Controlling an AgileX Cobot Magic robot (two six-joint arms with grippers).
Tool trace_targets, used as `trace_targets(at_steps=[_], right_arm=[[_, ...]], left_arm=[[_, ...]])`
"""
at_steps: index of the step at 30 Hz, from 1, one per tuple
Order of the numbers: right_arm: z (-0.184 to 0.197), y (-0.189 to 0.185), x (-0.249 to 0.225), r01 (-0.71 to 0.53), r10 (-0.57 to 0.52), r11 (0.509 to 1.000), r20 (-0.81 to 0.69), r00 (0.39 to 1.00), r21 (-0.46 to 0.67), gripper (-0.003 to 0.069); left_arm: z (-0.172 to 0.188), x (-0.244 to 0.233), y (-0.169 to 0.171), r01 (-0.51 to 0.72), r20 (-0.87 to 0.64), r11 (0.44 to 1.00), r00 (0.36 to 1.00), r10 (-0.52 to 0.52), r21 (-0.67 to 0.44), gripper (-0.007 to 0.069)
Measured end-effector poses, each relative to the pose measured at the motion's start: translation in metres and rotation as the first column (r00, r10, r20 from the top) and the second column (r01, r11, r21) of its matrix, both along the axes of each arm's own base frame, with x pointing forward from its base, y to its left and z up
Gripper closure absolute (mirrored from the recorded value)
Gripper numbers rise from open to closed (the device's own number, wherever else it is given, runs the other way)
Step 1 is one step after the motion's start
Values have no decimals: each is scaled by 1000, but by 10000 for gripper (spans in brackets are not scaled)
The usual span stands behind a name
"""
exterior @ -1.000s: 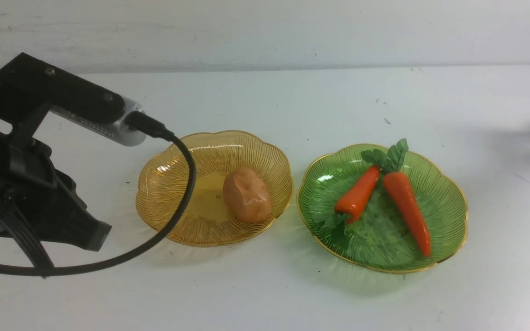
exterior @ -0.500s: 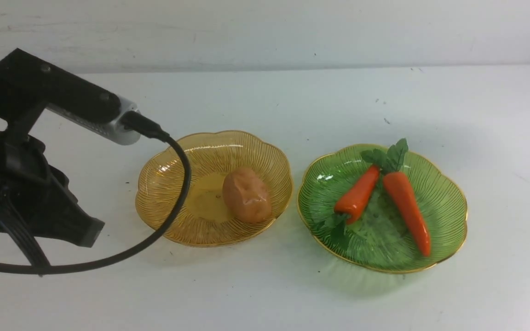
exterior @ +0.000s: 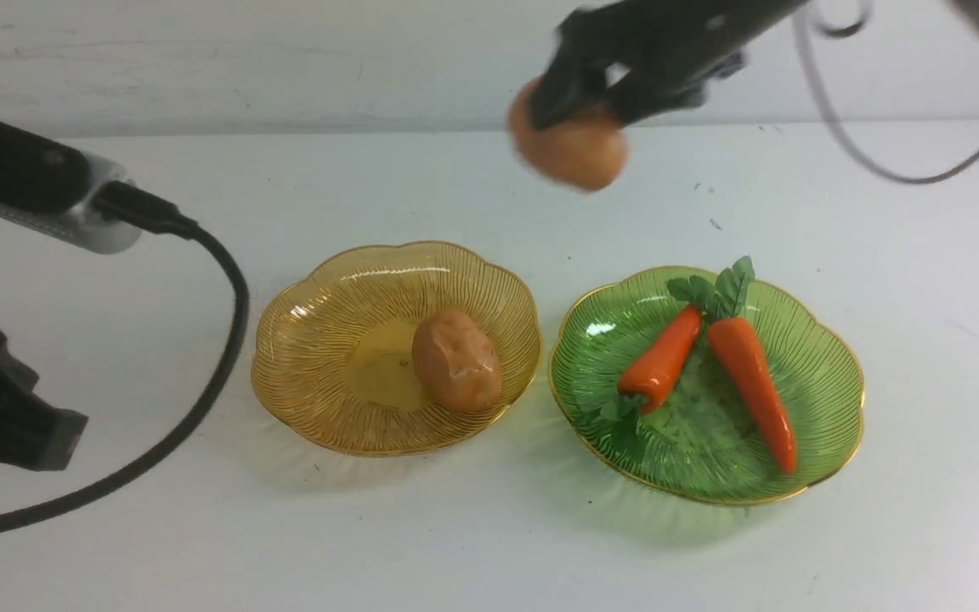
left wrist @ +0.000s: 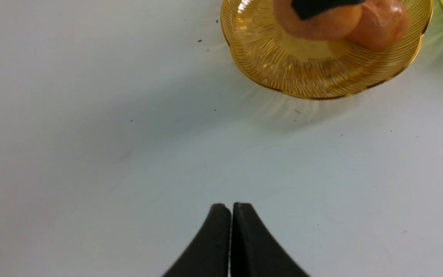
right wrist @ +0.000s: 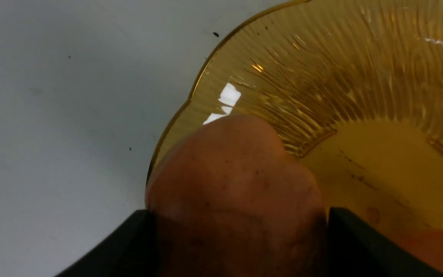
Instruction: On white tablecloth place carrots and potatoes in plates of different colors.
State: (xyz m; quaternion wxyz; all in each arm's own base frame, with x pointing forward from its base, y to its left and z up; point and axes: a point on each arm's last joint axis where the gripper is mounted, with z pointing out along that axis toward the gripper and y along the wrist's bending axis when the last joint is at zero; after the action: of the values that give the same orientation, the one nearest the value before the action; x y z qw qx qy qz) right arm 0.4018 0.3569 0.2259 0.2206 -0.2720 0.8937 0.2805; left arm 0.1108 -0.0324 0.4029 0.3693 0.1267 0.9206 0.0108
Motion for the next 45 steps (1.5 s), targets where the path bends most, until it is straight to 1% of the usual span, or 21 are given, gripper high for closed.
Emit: trace_targets(at_steps=[3,7,11,16,19,22,24,25,26,30,31,32,33,34,35,36,37,39,42,45], right_arm=[[-15,9,0,6,-6,1000,6,1000,5,143],[-21,9,1,30,-30,1000,-14,999,1,140],[-21,7,2,59,-59,998,-25,998,-21,84],[-11,4,1,47,-48,997,-20,999,-67,12],[0,2,1,36,-37,995,-9,999,-88,-3],[21,0,-1,21,-20,995,9,1000,-99,1],[45,-4,-2,17,-11,993,55,998,-113,43],[53,-6,-2,25,-15,993,82,997,-118,79],[69,-10,-3,41,-26,993,127,992,-112,117],[133,-29,-17,96,-77,993,253,964,-64,322],[147,-34,-21,105,-87,993,277,957,-50,388],[157,-38,-25,110,-93,993,293,952,-41,421],[182,-48,-34,120,-109,993,335,936,-11,505],[205,-58,-45,125,-124,992,372,920,22,560],[220,-64,-53,128,-135,991,393,910,43,599],[242,-75,-65,131,-152,988,423,893,80,625],[255,-84,-76,133,-165,986,439,883,103,643],[282,-97,-91,135,-191,979,475,859,151,659],[318,-122,-120,130,-224,969,524,822,211,670],[360,-163,-165,135,-276,953,592,757,272,674]], left_arm=[[3,-9,5,-1,27,1000,1000,2,-16,635],[7,-20,11,-2,61,999,998,4,-33,635],[9,-28,15,-6,79,999,997,9,-47,635],[11,-34,18,-19,93,997,995,26,-72,635],[11,-34,18,-20,94,997,995,27,-73,635],[11,-34,18,-20,94,997,995,27,-73,635],[11,-34,18,-20,94,997,995,27,-72,635],[11,-34,18,-19,93,997,995,26,-74,635],[11,-34,18,-19,93,997,995,26,-73,635],[11,-36,19,-20,99,997,995,28,-76,635],[12,-37,20,-20,103,997,994,28,-79,635],[12,-38,20,-19,107,997,994,28,-81,635],[13,-40,21,-19,112,996,993,29,-83,635],[13,-41,22,-19,118,996,993,29,-86,635],[13,-42,23,-18,122,996,992,29,-89,635],[14,-44,24,-18,126,996,992,30,-91,635],[14,-46,25,-18,133,995,991,30,-95,635],[15,-49,26,-16,143,995,989,30,-101,635],[16,-56,30,-13,166,993,986,32,-113,635],[17,-65,34,0,192,992,981,25,-130,634]])
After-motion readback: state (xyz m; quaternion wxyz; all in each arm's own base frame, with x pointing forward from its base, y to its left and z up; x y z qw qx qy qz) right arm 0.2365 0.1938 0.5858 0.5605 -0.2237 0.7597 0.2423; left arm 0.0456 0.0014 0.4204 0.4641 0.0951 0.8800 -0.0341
